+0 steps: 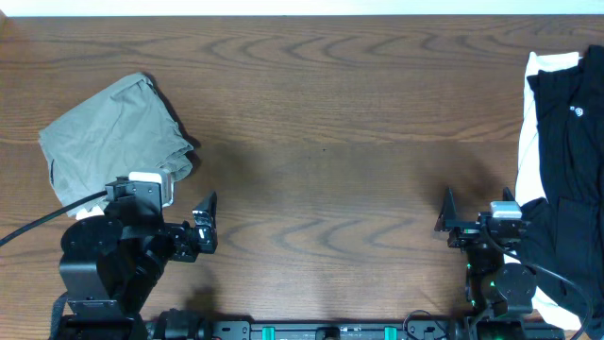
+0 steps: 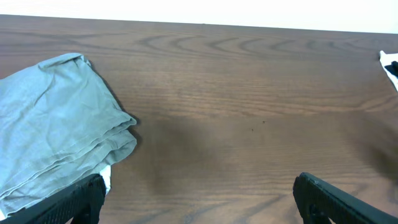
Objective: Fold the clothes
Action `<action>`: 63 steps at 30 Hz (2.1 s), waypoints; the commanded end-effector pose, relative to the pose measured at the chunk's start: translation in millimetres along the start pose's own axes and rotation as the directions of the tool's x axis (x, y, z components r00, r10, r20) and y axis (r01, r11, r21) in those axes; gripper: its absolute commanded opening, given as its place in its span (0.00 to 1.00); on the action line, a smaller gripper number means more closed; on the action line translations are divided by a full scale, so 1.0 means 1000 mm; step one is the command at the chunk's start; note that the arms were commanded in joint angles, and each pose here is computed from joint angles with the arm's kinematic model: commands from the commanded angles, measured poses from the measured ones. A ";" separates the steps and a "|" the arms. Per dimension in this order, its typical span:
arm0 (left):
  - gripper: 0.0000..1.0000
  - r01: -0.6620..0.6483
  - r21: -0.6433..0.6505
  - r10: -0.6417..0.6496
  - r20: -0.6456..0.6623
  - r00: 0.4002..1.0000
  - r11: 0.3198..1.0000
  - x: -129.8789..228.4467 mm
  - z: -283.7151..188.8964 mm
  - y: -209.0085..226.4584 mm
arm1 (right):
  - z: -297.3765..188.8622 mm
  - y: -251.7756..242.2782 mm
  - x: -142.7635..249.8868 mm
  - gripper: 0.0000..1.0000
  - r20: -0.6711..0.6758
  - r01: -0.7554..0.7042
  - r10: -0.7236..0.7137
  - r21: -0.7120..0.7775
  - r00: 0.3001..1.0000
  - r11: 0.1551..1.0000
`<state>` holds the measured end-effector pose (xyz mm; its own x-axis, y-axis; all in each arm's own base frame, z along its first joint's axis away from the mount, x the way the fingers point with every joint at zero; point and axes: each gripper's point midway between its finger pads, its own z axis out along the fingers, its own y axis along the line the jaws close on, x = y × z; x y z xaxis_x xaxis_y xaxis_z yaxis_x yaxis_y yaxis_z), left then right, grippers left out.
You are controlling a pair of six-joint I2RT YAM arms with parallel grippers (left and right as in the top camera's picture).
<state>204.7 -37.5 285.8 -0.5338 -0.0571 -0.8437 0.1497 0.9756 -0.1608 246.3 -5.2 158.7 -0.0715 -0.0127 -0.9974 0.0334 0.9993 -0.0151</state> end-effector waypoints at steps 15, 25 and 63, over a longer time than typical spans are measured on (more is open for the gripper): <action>0.98 -0.015 -0.073 0.020 0.076 0.997 0.997 0.087 0.044 0.028 | 0.000 -0.001 0.001 0.99 0.001 0.011 -0.011 0.001 1.000 1.000; 0.98 -0.062 -0.046 0.075 0.367 0.927 0.997 0.084 0.077 0.031 | 0.000 -0.001 0.001 0.99 0.001 0.011 -0.011 0.001 1.000 1.000; 0.98 -0.130 -0.075 0.149 0.394 0.907 0.989 0.101 0.103 0.038 | 0.000 -0.001 0.001 0.99 0.000 0.011 -0.011 0.002 1.000 1.000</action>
<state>242.5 -26.7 157.0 -0.1017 -0.0078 -0.9948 0.1465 0.9889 -0.0227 246.3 -4.5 158.5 -0.0711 -0.0127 -0.9974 0.0296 0.9995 -0.0148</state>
